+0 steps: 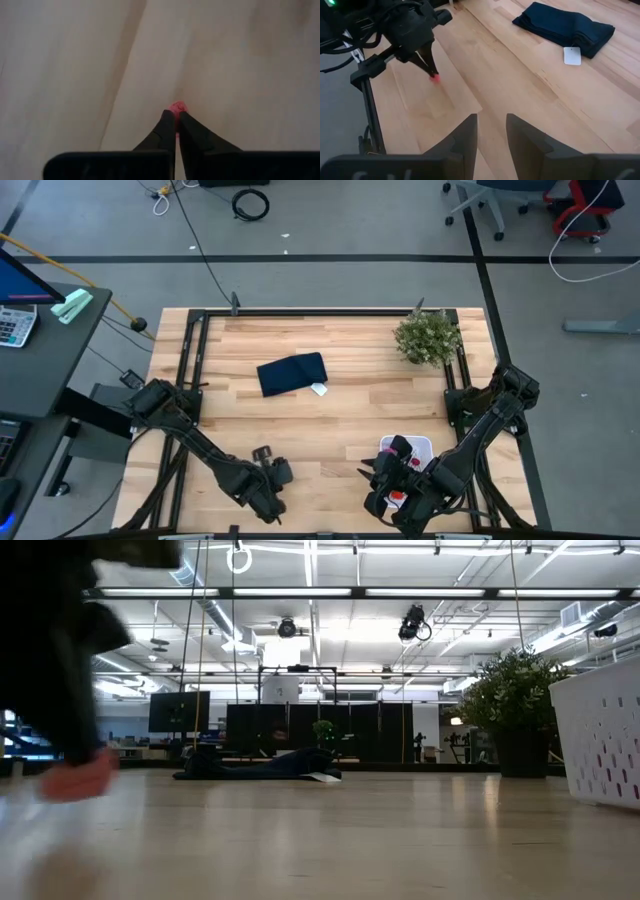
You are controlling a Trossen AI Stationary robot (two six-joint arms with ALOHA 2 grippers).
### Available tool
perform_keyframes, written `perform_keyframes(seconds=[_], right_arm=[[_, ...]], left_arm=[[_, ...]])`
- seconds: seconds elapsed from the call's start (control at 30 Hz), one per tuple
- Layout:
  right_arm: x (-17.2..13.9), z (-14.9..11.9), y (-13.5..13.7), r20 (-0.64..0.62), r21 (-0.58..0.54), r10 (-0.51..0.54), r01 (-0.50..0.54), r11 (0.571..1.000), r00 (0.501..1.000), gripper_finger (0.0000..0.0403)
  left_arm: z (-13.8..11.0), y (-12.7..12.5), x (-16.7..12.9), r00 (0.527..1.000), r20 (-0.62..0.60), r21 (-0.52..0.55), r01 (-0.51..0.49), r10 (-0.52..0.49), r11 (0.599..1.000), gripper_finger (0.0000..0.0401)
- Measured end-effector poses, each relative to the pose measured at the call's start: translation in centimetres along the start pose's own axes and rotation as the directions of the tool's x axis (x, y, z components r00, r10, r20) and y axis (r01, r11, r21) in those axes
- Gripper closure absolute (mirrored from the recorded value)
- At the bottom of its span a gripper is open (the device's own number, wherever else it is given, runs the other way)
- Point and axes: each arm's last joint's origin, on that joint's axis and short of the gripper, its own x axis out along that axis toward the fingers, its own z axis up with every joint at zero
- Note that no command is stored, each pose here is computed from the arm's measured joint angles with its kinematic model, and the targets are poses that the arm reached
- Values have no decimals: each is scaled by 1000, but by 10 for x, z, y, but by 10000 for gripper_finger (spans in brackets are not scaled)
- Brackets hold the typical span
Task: Pick and placing Produce into tupperware
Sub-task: Put the peach into the white bin
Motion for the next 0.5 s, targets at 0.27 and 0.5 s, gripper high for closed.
perform_keyframes(seconds=[0.27,0.5], right_arm=[[-10,-1,-6,-66,-27,5,-6,1000,998,294],[-52,-25,-12,-216,51,54,-44,998,975,303]], left_arm=[[53,-15,-1,900,391,102,167,-193,981,392],[109,-8,-11,685,657,196,249,-315,949,385]])
